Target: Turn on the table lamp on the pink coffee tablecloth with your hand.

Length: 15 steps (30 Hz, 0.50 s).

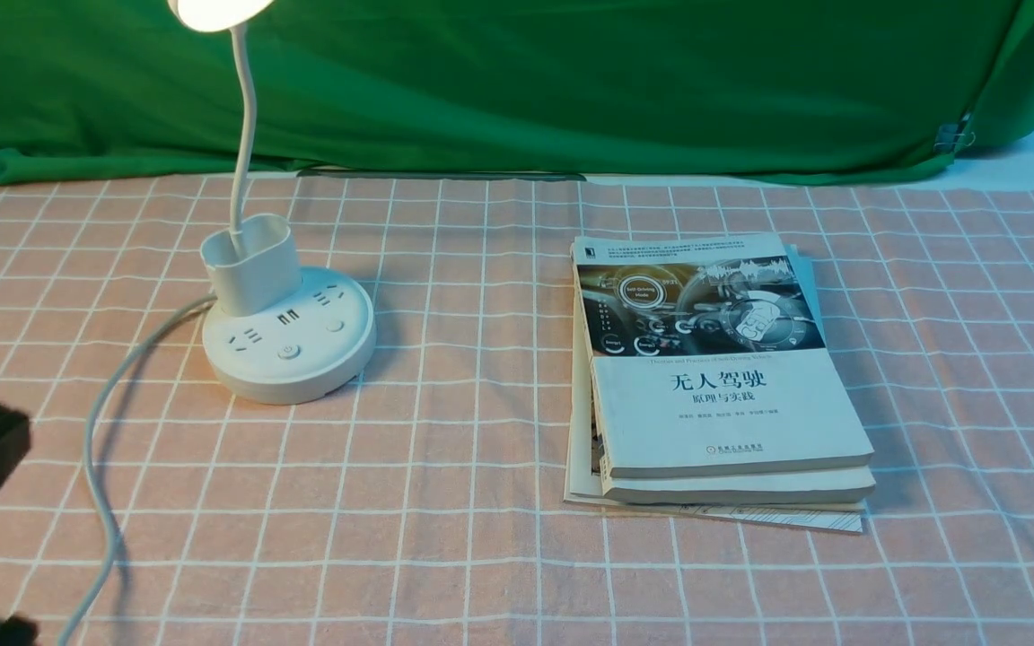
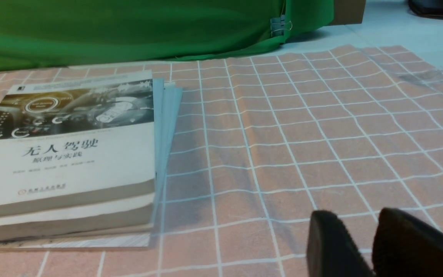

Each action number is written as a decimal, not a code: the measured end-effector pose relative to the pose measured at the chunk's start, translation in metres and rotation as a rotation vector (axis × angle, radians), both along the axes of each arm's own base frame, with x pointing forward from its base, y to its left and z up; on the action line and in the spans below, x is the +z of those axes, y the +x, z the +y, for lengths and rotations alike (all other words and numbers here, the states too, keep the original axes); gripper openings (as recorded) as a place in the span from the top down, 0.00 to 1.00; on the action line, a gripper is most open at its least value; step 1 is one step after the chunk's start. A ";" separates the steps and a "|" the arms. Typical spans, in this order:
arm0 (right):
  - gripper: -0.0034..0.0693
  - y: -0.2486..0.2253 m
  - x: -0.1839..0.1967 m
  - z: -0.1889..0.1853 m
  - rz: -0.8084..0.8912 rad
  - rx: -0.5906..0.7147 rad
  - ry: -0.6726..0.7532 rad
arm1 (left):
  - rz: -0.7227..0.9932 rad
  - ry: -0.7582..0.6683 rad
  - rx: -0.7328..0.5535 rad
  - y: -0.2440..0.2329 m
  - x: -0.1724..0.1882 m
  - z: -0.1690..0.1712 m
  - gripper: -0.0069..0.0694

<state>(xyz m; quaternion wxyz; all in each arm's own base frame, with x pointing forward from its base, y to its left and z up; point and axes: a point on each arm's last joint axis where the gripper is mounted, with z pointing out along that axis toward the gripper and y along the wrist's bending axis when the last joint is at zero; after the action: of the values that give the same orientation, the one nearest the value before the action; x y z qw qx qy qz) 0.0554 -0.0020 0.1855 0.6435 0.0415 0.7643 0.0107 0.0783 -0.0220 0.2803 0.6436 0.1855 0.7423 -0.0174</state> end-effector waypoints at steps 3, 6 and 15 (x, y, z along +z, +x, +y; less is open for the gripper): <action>0.62 0.000 0.000 0.000 0.000 0.000 0.000 | -0.039 -0.092 0.089 -0.016 -0.019 0.010 0.88; 0.62 0.000 0.000 0.000 0.000 0.000 0.000 | -0.054 -0.175 0.173 -0.025 -0.040 0.015 0.88; 0.62 0.000 0.001 0.000 -0.002 0.000 0.000 | 0.051 -0.281 0.301 -0.023 -0.093 0.020 0.88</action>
<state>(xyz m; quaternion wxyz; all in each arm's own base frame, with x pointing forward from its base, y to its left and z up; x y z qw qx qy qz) 0.0554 -0.0020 0.1862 0.6444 0.0414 0.7635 0.0107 0.0552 -0.0020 0.1878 0.6396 -0.0194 0.7679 -0.0291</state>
